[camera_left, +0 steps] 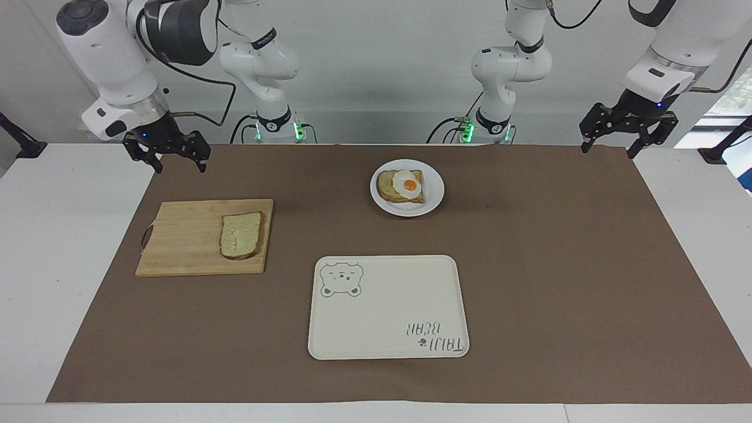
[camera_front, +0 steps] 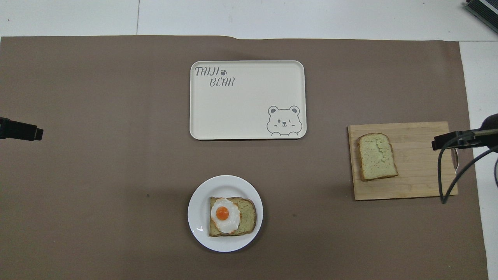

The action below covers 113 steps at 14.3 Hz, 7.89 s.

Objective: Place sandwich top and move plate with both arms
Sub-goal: 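Reach the right gripper to the bread slice on the wooden board, then grasp the bread slice edge with the right gripper and lift it, then carry the bread slice with the right gripper over the egg toast, then lower the bread onto the egg toast and open the right gripper, then retract the right gripper while the left gripper reaches toward the plate, then move the left gripper to the plate rim nearest the robot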

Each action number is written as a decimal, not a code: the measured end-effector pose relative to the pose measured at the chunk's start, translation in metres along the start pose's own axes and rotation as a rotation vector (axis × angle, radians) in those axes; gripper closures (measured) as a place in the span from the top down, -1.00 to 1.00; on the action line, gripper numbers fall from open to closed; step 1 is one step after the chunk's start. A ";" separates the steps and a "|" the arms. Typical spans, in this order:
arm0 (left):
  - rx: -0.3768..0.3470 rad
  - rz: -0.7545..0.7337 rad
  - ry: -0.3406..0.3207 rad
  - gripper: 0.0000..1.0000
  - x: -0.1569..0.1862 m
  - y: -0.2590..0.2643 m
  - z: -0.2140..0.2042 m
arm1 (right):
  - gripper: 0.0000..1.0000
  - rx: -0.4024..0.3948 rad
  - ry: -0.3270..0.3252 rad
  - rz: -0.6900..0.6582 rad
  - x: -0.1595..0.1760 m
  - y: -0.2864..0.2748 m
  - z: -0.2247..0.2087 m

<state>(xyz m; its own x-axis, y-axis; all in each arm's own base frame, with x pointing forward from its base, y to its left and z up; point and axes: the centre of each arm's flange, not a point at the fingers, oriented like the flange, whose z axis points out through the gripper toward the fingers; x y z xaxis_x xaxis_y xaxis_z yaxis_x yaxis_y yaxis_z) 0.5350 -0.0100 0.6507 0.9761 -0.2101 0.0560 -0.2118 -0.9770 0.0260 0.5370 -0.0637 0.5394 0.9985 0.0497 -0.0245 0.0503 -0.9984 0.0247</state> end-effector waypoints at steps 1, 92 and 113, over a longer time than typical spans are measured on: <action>0.000 0.000 0.000 1.00 0.000 0.000 0.000 | 1.00 0.000 0.001 -0.003 0.001 0.001 0.019; -0.084 0.011 -0.012 1.00 -0.004 0.016 0.005 | 1.00 0.206 0.006 0.146 0.024 -0.212 0.068; -0.536 -0.146 0.051 0.92 -0.080 0.120 0.263 | 1.00 0.024 -0.098 0.010 0.008 -0.044 -0.087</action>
<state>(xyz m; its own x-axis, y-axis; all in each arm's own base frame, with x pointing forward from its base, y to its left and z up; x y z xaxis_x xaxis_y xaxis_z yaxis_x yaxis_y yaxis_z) 0.4441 -0.1200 0.3868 0.9963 -0.0592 0.0618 -0.0833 -0.8372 0.5405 0.5449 -0.0174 0.6248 0.9917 0.0386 -0.1225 0.0390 -0.9992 0.0010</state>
